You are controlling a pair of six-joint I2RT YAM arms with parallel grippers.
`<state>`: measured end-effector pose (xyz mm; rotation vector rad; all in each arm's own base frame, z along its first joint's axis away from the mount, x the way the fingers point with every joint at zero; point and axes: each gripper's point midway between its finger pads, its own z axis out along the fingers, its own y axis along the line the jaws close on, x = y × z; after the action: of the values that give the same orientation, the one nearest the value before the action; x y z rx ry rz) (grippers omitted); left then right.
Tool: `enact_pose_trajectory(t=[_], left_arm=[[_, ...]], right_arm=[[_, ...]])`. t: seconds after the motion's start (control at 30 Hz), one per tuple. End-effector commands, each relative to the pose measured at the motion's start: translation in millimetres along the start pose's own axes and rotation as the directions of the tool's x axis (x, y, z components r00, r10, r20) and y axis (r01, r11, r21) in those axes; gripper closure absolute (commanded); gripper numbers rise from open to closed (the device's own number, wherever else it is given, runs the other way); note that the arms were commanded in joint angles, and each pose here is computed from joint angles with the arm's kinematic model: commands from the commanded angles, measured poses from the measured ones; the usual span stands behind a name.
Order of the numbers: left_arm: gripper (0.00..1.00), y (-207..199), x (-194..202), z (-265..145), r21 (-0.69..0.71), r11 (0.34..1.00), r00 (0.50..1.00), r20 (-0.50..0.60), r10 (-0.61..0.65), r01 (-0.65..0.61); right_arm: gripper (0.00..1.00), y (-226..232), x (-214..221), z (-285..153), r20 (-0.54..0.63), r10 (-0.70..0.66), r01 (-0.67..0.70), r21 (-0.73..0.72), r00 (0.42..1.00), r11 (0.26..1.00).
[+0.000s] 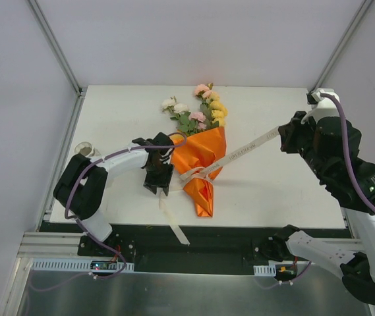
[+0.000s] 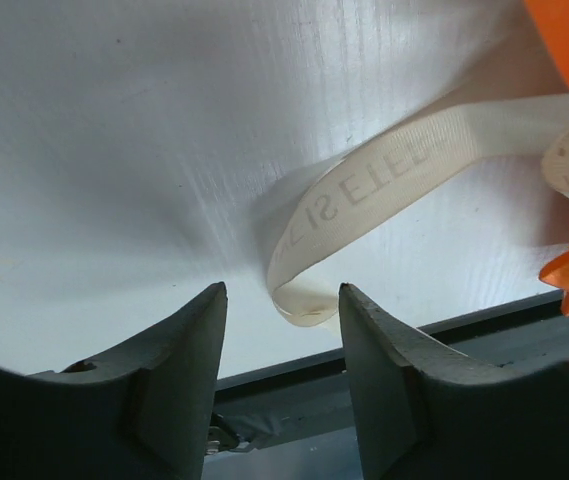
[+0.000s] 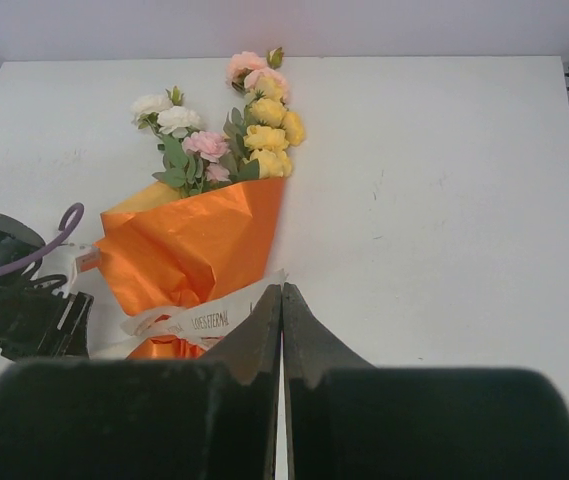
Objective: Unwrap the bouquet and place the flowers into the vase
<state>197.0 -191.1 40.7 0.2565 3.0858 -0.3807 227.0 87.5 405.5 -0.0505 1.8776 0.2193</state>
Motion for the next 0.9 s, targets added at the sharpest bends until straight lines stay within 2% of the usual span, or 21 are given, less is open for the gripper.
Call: enact_pose_trajectory(t=[0.0, 0.03, 0.07, 0.13, 0.17, 0.27, 0.33, 0.43, 0.53, 0.57, 0.63, 0.67, 0.73, 0.77, 0.87], left_arm=[[0.58, 10, 9, 6, -0.074, 0.996, 0.998, -0.034, 0.048, -0.05], [0.62, 13, 9, 6, -0.089, 0.995, 0.998, -0.031, 0.048, -0.05], [0.76, 15, 7, 4, -0.105, 0.993, 0.999, -0.022, 0.049, -0.051], [0.89, 22, 4, 0, -0.15, 0.987, 0.998, -0.008, 0.055, -0.055], [1.0, 22, 0, -5, -0.161, 0.985, 0.998, 0.005, 0.061, -0.059], [1.0, 31, -11, -28, -0.242, 0.969, 0.995, 0.063, 0.071, -0.054], [1.0, 36, -23, -55, -0.291, 0.956, 0.983, 0.168, 0.067, -0.015], [1.0, 35, -39, -105, -0.305, 0.951, 0.939, 0.338, 0.058, 0.051], [1.0, 30, -48, -161, -0.264, 0.959, 0.863, 0.504, 0.044, 0.105], [1.0, 24, -51, -188, -0.221, 0.968, 0.814, 0.579, 0.035, 0.116], [1.0, 21, -50, -214, -0.186, 0.975, 0.769, 0.638, 0.025, 0.123], [1.0, 17, -49, -237, -0.149, 0.982, 0.723, 0.691, 0.017, 0.119], [1.0, 16, -46, -259, -0.131, 0.985, 0.679, 0.734, 0.02, 0.113], [1.0, 17, -43, -278, -0.117, 0.986, 0.636, 0.772, 0.014, 0.121], [1.0, 22, -37, -306, -0.109, 0.986, 0.574, 0.819, 0.015, 0.129]], right_arm=[[0.99, -12, -16, -11, 0.058, 0.004, -0.007, 0.044, 0.998, 0.999], [0.99, -15, -18, -12, 0.067, 0.002, -0.006, 0.056, 0.998, 0.998], [0.99, -16, -21, -14, 0.075, -0.004, 0.0, 0.061, 0.997, 0.998], [0.99, -21, -24, -16, 0.087, -0.014, 0.006, 0.085, 0.996, 0.996], [0.99, -23, -26, -17, 0.092, -0.023, 0.015, 0.091, 0.995, 0.996], [0.99, -31, -32, -22, 0.111, -0.038, 0.024, 0.122, 0.993, 0.992], [0.99, -37, -40, -28, 0.136, -0.045, 0.025, 0.145, 0.99, 0.989], [0.99, -46, -51, -36, 0.171, -0.066, 0.034, 0.186, 0.983, 0.982], [0.99, -59, -56, -42, 0.185, -0.105, 0.057, 0.247, 0.977, 0.967], [0.99, -62, -56, -43, 0.182, -0.118, 0.066, 0.269, 0.976, 0.961], [0.99, -74, -57, -46, 0.174, -0.144, 0.08, 0.331, 0.974, 0.94], [0.99, -77, -57, -47, 0.171, -0.151, 0.084, 0.345, 0.974, 0.935], [0.99, -81, -60, -53, 0.183, -0.155, 0.079, 0.363, 0.971, 0.928], [0.99, -83, -61, -55, 0.186, -0.157, 0.079, 0.37, 0.97, 0.926], [0.99, -85, -63, -56, 0.189, -0.165, 0.083, 0.381, 0.968, 0.921]])
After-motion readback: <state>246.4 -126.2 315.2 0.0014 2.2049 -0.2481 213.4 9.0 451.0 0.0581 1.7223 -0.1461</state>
